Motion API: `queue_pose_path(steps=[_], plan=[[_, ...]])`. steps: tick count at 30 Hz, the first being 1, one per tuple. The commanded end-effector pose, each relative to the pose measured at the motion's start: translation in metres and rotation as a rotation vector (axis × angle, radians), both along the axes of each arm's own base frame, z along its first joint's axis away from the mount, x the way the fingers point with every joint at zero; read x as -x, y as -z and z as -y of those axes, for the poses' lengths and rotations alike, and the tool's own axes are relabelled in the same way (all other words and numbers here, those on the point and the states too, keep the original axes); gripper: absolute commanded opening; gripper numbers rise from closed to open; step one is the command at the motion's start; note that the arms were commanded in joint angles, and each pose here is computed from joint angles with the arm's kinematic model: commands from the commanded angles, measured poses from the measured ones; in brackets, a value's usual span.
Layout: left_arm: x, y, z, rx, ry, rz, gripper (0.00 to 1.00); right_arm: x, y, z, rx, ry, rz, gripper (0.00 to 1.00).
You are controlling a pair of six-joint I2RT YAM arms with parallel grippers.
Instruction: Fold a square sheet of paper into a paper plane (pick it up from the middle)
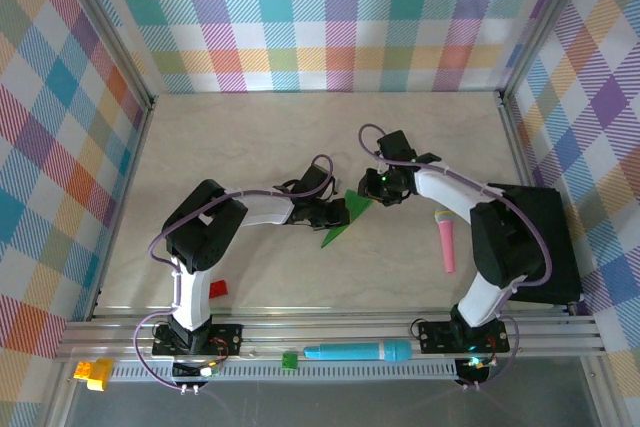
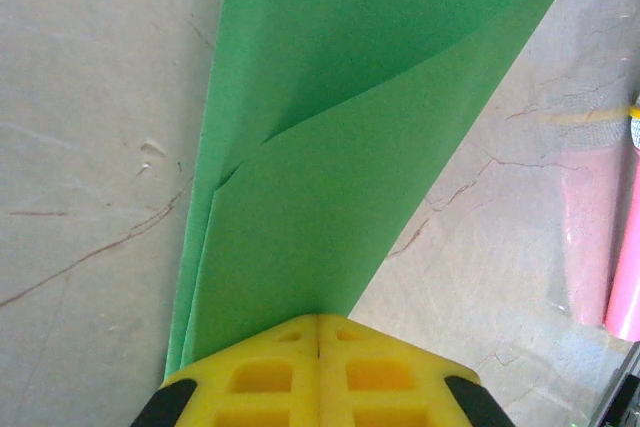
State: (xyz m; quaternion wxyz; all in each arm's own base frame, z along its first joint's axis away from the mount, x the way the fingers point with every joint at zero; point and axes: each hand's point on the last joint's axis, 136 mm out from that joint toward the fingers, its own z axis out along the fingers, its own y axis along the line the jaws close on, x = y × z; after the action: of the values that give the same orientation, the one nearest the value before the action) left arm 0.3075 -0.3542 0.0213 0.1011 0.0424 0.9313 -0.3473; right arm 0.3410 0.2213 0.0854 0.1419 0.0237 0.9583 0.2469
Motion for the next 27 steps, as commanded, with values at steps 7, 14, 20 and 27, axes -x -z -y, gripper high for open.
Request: queue_pose_path(steps=[7, 14, 20, 27], plan=[[0.032, 0.047, -0.032, -0.158, 0.009, -0.130, 0.05, 0.011, 0.022, -0.027, -0.147, -0.060, -0.080, 0.05], [0.032, 0.047, -0.033, -0.162, 0.008, -0.128, 0.04, 0.006, 0.041, -0.031, -0.145, -0.062, -0.116, 0.01], [0.033, 0.047, -0.034, -0.166, 0.005, -0.130, 0.02, 0.008, 0.057, -0.029, -0.125, -0.051, -0.145, 0.00], [0.036, 0.050, -0.039, -0.179, -0.017, -0.146, 0.00, 0.010, 0.081, -0.009, -0.059, -0.015, -0.143, 0.00]])
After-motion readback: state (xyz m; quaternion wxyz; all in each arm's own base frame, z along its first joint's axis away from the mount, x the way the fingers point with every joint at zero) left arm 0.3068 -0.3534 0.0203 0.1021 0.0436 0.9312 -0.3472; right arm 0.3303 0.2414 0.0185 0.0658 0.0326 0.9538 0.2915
